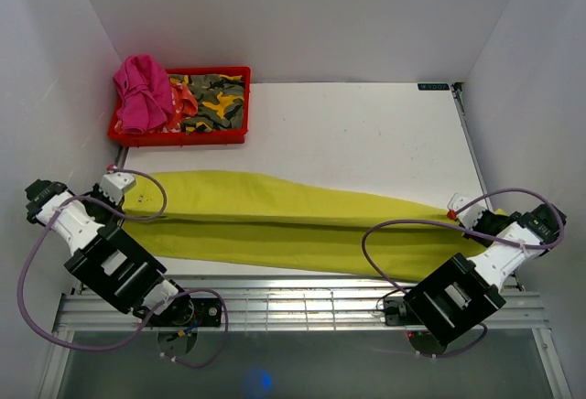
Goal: Fold and stack the trousers
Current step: Fold the trousers
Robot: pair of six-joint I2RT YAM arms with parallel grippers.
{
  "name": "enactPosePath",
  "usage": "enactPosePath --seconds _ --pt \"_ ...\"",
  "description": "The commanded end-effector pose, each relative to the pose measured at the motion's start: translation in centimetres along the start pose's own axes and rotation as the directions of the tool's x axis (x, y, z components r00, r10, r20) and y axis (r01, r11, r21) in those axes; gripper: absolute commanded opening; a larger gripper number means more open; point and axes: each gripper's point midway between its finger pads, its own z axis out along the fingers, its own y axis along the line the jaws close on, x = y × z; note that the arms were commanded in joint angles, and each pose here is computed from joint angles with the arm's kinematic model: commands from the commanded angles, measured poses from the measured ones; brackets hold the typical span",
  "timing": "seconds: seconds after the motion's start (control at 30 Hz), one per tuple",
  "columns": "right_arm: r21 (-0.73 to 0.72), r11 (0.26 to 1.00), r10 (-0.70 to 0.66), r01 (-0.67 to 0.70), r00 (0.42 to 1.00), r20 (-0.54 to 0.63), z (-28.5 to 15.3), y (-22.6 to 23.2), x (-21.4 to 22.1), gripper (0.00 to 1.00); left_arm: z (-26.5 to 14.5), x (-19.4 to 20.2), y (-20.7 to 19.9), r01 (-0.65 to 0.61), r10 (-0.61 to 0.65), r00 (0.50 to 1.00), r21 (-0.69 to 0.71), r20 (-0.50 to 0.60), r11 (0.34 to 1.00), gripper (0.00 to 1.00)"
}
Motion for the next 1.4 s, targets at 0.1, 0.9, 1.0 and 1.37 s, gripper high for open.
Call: enactPosePath --seconds 0.1,0.9,1.0,1.37 --pt "-0.176 0.931 -0.34 0.32 0.935 -0.099 2.7 6.4 4.9 0.08 2.2 9.8 -3.5 -0.06 0.074 0.961 0.06 -0.268 0.996 0.0" --pt "-0.066 0.932 -0.361 0.356 0.927 -0.104 4.0 -4.5 2.6 0.08 5.8 8.5 2.2 0.253 -0.258 0.934 -0.05 -0.246 0.966 0.0" --pt "-0.069 0.933 -0.359 0.354 0.928 -0.101 2.4 -6.5 1.8 0.08 5.4 7.7 2.2 0.26 -0.265 0.937 -0.052 -0.226 0.964 0.0" --pt "-0.216 0.907 -0.392 0.362 0.913 -0.116 -1.6 -0.1 5.4 0.08 1.2 5.1 5.0 0.226 -0.239 0.957 -0.096 -0.162 0.969 0.0"
